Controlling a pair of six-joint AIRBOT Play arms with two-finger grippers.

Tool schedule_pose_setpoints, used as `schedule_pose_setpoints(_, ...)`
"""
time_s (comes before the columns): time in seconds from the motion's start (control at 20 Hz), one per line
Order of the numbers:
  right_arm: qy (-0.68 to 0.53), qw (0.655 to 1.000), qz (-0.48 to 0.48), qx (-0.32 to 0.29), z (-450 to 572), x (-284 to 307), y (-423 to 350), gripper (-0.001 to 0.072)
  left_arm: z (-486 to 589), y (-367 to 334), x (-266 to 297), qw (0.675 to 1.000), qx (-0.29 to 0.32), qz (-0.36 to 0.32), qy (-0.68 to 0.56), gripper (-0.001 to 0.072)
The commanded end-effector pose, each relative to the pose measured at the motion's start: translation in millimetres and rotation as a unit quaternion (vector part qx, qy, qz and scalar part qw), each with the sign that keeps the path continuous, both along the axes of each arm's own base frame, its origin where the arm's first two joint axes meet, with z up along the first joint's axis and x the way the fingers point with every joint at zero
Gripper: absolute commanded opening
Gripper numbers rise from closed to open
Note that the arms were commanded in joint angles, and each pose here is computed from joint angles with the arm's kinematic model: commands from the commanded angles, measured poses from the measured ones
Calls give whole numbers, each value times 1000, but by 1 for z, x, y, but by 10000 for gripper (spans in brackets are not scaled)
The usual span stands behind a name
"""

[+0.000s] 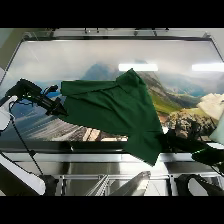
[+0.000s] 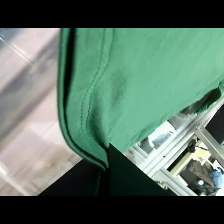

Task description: Fold the shirts.

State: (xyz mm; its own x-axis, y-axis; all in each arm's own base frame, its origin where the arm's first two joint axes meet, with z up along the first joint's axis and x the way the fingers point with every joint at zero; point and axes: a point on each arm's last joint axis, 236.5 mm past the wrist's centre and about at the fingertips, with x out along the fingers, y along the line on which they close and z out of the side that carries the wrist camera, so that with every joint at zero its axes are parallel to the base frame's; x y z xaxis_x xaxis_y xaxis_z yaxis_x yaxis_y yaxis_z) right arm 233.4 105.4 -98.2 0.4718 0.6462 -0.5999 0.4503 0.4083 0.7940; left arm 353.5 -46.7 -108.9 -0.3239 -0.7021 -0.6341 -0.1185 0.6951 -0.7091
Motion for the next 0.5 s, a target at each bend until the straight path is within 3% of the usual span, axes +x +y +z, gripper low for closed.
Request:
schedule_pose_setpoints(0.0,-97,994,27,42,62,28,14,24,38,-17,0,995,-92,-17,-14,16)
schedule_pose_setpoints(0.15,-271,961,32,39,185,70,6,23,120,-30,42,970,-202,31,-128,16)
schedule_pose_setpoints(0.25,-405,914,12,-15,291,83,-18,22,188,-28,55,941,-231,28,-244,16)
schedule_pose_setpoints(0.4,-561,818,-33,-122,443,65,-57,22,346,-31,46,843,-287,20,-454,17)
schedule_pose_setpoints(0.45,-596,788,-38,-146,482,53,-61,22,388,-34,28,813,-258,-10,-523,17)
